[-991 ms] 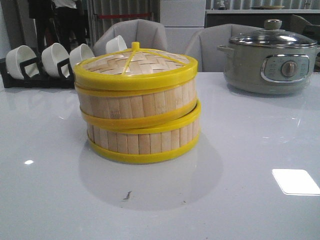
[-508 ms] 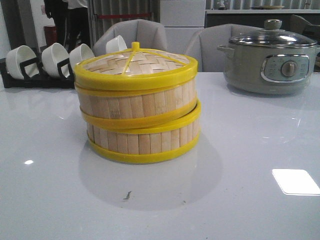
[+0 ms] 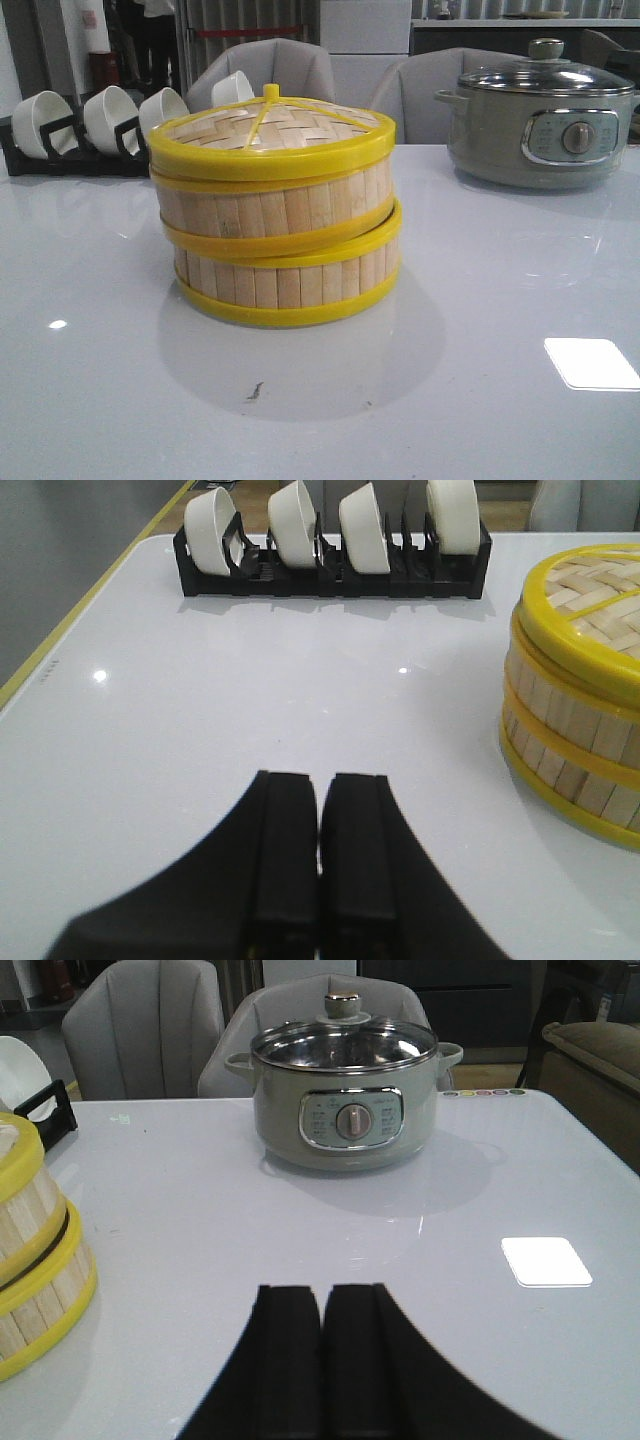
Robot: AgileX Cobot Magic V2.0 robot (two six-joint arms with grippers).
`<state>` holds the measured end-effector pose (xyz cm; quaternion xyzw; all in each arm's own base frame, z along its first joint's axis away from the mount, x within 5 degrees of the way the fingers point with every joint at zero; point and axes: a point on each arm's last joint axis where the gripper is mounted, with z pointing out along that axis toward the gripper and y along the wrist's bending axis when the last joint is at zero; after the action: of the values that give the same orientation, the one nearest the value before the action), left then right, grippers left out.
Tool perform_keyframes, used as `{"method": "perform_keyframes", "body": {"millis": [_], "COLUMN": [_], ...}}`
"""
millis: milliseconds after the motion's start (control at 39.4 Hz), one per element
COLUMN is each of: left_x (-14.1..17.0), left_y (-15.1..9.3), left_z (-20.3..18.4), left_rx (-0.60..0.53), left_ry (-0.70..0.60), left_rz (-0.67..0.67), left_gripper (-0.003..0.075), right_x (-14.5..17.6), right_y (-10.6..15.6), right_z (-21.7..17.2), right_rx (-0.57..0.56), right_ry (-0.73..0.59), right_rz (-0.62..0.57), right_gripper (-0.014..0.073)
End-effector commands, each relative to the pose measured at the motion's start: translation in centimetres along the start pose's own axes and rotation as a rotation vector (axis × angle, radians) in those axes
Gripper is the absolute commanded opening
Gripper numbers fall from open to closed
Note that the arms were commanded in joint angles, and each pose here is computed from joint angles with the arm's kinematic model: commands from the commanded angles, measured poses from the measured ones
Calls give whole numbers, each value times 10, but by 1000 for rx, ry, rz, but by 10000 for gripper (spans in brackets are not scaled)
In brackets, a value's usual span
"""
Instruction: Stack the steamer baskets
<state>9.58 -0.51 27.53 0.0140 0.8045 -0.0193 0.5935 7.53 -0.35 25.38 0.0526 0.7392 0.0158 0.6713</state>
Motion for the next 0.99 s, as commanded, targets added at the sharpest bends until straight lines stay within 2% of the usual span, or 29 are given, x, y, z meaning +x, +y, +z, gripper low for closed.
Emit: {"method": "perform_keyframes", "body": {"millis": [0, 152, 356, 559, 737, 965], "left_x": [-19, -16, 16, 48, 60, 72], "left_y": [-2, -2, -2, -1, -1, 0], "left_z": [-7, -18, -24, -26, -27, -21], "left_rx": [20, 29, 55, 62, 65, 65], "left_ry": [-139, -258, -391, -415, -440, -407], "left_rz": [-37, -30, -78, -104, -110, -126], "left_gripper": [84, 84, 84, 84, 84, 84], "right_x": [-17, -17, -17, -17, -17, -17], "right_y": [1, 1, 1, 1, 1, 1], "right_z": [-1, -1, -1, -1, -1, -1], "right_rx": [-3, -3, -3, -3, -3, -3], "right_ry": [-108, -108, -108, -108, -108, -105], "right_rz": [-9, -9, -9, -9, -9, -9], "right_gripper": [51, 51, 51, 51, 51, 51]}}
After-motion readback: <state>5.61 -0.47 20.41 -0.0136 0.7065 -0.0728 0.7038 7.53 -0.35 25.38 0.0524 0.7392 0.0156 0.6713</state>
